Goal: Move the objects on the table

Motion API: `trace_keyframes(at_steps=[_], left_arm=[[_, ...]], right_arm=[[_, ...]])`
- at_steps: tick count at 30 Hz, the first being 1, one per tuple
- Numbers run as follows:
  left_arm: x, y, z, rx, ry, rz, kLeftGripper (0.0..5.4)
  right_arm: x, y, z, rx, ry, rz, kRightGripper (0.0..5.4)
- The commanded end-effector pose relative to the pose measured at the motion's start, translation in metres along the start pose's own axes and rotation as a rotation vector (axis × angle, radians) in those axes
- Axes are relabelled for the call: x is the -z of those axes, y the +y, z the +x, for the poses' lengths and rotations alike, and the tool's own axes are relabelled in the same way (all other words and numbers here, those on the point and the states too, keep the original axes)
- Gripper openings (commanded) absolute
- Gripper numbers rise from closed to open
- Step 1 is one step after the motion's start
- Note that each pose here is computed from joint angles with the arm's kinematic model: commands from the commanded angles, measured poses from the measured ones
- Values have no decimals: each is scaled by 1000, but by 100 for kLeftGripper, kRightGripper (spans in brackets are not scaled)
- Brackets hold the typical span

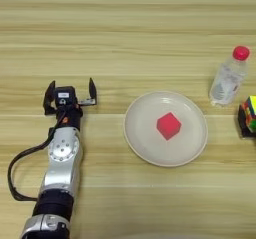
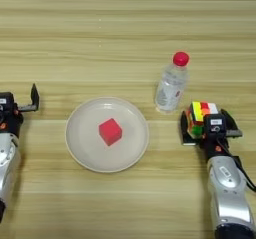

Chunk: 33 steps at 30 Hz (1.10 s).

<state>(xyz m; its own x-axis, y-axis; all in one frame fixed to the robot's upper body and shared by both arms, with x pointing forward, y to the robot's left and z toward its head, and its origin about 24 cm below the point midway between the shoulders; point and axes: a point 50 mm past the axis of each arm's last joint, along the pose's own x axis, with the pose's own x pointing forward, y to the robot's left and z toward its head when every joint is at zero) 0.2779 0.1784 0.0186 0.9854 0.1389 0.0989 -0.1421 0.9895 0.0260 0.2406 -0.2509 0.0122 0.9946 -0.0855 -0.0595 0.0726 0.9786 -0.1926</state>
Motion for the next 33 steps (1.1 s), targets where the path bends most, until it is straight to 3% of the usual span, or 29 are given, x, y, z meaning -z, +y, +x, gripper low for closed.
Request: trace_keyframes(at_steps=[1, 14, 24, 30, 33], left_arm=[[-1, -1, 0, 7, -5, 6, 540], [-1, -1, 0, 5, -5, 6, 540], [-1, -1, 0, 4, -4, 7, 540], [-1, 0, 1, 4, -4, 7, 540], [-1, 0, 1, 3, -4, 7, 540]], right_arm=[[2, 6, 3, -30, 19, 25, 494], [2, 8, 4, -38, 24, 29, 353], [-7, 6, 1, -27, -15, 27, 343], [-28, 5, -8, -34, -92, 12, 343], [-38, 5, -13, -59, -122, 32, 343]])
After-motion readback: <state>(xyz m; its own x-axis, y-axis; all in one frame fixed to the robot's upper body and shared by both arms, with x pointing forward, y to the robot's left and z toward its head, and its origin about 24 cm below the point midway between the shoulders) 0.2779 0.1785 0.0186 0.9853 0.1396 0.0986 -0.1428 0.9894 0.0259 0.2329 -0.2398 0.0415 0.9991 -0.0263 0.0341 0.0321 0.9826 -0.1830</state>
